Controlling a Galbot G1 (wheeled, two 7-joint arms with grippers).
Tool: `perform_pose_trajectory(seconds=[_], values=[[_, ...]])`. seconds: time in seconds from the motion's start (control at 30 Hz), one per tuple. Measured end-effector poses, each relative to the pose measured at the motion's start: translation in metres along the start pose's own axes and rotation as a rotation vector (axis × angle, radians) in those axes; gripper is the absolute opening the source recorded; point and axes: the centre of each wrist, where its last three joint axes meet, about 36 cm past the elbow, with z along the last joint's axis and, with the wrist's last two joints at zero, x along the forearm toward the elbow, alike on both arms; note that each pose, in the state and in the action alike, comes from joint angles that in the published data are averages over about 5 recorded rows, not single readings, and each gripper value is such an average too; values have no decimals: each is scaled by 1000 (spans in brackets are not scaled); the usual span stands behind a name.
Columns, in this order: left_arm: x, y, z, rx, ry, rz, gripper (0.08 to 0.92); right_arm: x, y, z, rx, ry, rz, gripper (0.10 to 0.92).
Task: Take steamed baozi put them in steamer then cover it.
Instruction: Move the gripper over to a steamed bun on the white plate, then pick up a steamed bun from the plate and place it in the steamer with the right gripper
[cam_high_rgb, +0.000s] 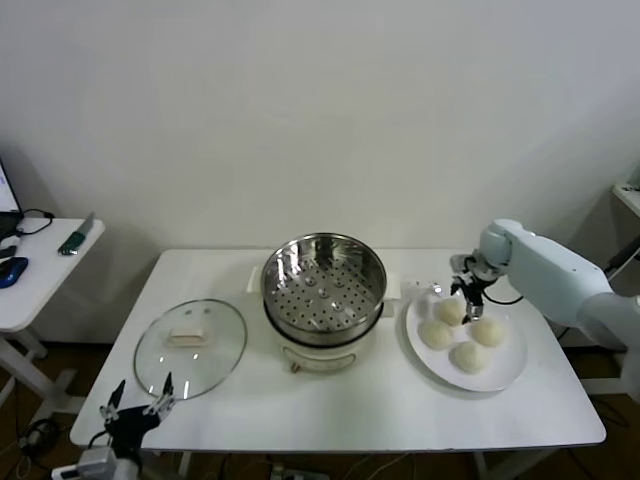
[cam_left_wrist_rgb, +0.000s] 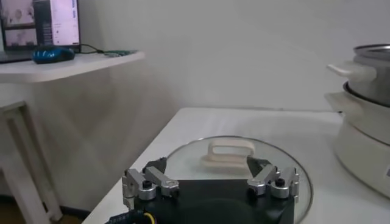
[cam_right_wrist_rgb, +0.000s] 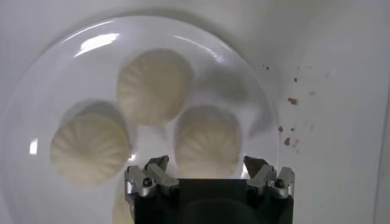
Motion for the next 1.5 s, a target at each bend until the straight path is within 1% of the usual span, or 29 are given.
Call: perform_pose_trajectory(seconds=[0.4,0.63,0.8,0.97,1.13,1.37,1.5], values=[[-1,0,-3,1,-4,-5,823,-8,-1,-3,-8,-9,3,692],[-1,-1,-5,3,-5,-9,823,-2,-3,-2,5,-20,10,679],[0,-1,-8,4,-8,-10,823,16,-9,-3,37,-30,22,679],[0,0,-11,2,-13,-12,823,57,-23,-12,113,-42,52,679],[0,0,-12,-2,-15,-11,823,120,-41,-41,239,-57,101,679],[-2,-2,-13,-4,-20,-5,823,215,-56,-104,469,-91,172,679],[-3,-5,-13,-7,-22,0,823,246,-55,-155,644,-98,185,679]])
